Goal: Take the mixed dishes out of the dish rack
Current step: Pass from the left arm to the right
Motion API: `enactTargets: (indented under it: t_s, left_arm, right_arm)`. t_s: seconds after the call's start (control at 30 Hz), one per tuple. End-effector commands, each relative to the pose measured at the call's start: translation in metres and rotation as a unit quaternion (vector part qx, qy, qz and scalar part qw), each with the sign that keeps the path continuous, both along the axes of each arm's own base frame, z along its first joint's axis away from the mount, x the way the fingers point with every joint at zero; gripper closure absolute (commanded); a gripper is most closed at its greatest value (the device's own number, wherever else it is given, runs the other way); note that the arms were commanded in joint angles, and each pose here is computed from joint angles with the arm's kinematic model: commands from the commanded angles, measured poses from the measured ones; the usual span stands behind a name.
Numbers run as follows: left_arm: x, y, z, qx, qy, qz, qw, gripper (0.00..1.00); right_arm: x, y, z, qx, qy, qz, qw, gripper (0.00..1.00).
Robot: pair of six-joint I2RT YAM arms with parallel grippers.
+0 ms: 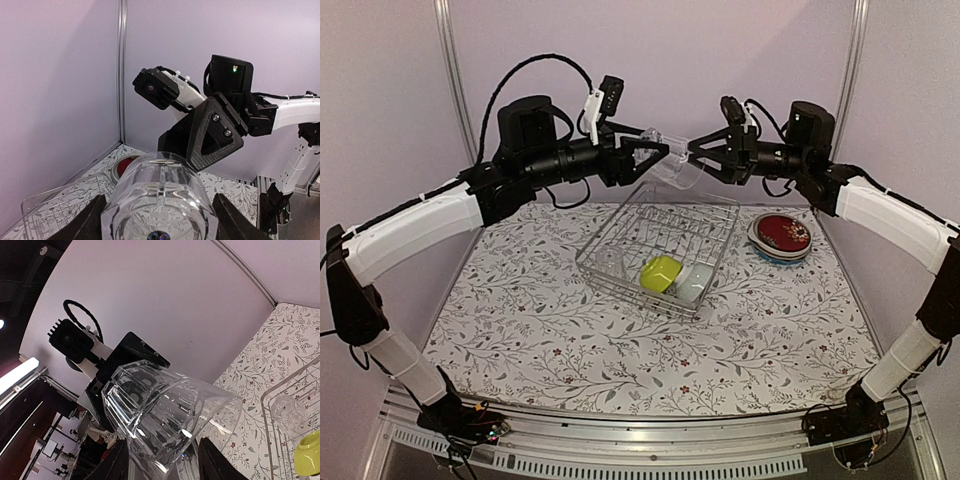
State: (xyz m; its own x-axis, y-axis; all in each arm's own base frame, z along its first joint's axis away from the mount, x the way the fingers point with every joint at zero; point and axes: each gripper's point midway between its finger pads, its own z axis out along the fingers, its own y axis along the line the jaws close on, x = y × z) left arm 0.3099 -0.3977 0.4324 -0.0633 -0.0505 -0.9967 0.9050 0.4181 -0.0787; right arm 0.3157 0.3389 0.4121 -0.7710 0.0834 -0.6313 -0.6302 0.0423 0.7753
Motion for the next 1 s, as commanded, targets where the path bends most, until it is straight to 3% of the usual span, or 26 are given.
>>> enactTargets:
  t_s: [0.0,0.13,0.43,0.57,0.8,0.97]
  left_arm:
    - [-0.010,-0.010,0.008,-0.026,-0.017,-0.024,0.999,0.53]
    - [-0.009,-0.011,0.007,-0.030,-0.019,-0.024,0.999,0.52]
    - [-0.001,-0.010,-0.001,-0.024,-0.012,-0.007,1.000,0.44]
    - [0.002,-0.007,-0.003,-0.023,-0.008,0.005,1.000,0.35]
    - [0.013,0.011,-0.005,-0.016,-0.005,0.050,0.999,0.09]
    - [0.029,0.030,-0.010,0.002,0.007,0.100,0.995,0.01]
  right_arm:
    - [-0.015,0.005,0.018,0.026,-0.016,0.031,0.999,0.56]
    - [-0.019,0.005,0.022,0.034,-0.020,0.041,0.998,0.65]
    - [-0.024,0.004,0.032,0.053,-0.021,0.055,0.997,1.00]
    - [-0.024,0.004,0.034,0.054,-0.020,0.053,0.997,1.00]
    - [-0.004,-0.017,0.030,0.046,-0.006,0.011,0.999,1.00]
    - [0.016,-0.043,0.007,-0.015,0.012,-0.056,0.998,1.00]
